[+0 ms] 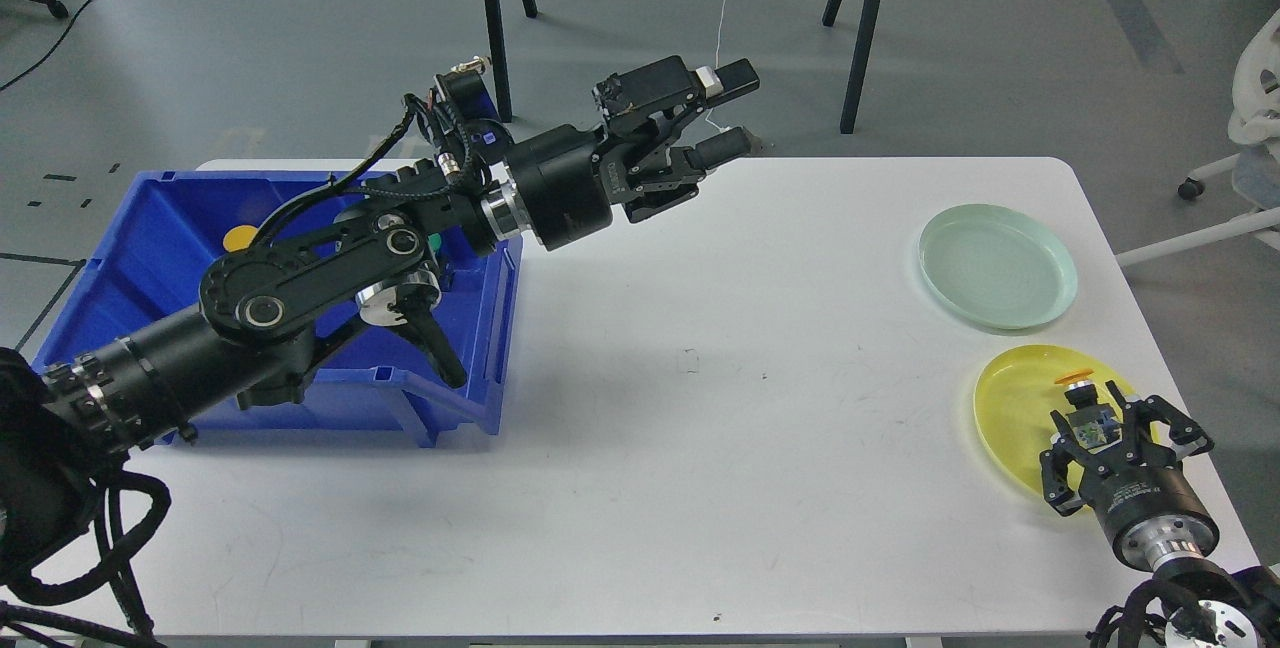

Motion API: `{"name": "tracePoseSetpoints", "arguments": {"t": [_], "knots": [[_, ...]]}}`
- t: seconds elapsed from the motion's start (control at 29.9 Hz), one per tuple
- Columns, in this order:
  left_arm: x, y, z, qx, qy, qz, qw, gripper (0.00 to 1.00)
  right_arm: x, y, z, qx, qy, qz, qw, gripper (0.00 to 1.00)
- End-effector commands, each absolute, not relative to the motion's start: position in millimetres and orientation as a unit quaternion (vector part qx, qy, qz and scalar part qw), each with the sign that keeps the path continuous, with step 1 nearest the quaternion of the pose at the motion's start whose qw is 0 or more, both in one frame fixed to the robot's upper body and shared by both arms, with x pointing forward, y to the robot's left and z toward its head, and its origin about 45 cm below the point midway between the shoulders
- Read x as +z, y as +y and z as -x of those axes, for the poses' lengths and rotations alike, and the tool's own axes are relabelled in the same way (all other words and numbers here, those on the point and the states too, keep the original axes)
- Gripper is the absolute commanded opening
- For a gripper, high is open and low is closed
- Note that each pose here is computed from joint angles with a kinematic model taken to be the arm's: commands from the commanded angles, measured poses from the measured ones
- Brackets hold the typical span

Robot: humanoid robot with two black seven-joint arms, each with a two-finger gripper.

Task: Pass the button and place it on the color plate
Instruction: 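Open the right gripper to drop the button onto the yellow plate, then lower the left gripper into the bin toward a green button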

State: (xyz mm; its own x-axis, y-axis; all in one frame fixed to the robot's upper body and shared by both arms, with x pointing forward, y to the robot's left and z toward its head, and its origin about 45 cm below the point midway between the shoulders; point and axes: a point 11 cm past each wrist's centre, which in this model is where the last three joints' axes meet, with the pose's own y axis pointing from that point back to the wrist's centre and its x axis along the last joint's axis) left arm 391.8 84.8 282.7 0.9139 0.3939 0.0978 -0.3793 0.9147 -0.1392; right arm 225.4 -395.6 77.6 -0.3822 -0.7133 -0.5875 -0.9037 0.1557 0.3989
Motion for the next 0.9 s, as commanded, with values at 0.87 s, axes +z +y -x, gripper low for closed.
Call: {"name": "tracePoseSetpoints", "arguments": {"t": [0.87], "knots": [[325, 297, -368, 0.299, -0.26, -0.167, 0.903, 0.84, 243, -298, -370, 0.266, 0.547, 0.717, 0.34, 0.99]]}}
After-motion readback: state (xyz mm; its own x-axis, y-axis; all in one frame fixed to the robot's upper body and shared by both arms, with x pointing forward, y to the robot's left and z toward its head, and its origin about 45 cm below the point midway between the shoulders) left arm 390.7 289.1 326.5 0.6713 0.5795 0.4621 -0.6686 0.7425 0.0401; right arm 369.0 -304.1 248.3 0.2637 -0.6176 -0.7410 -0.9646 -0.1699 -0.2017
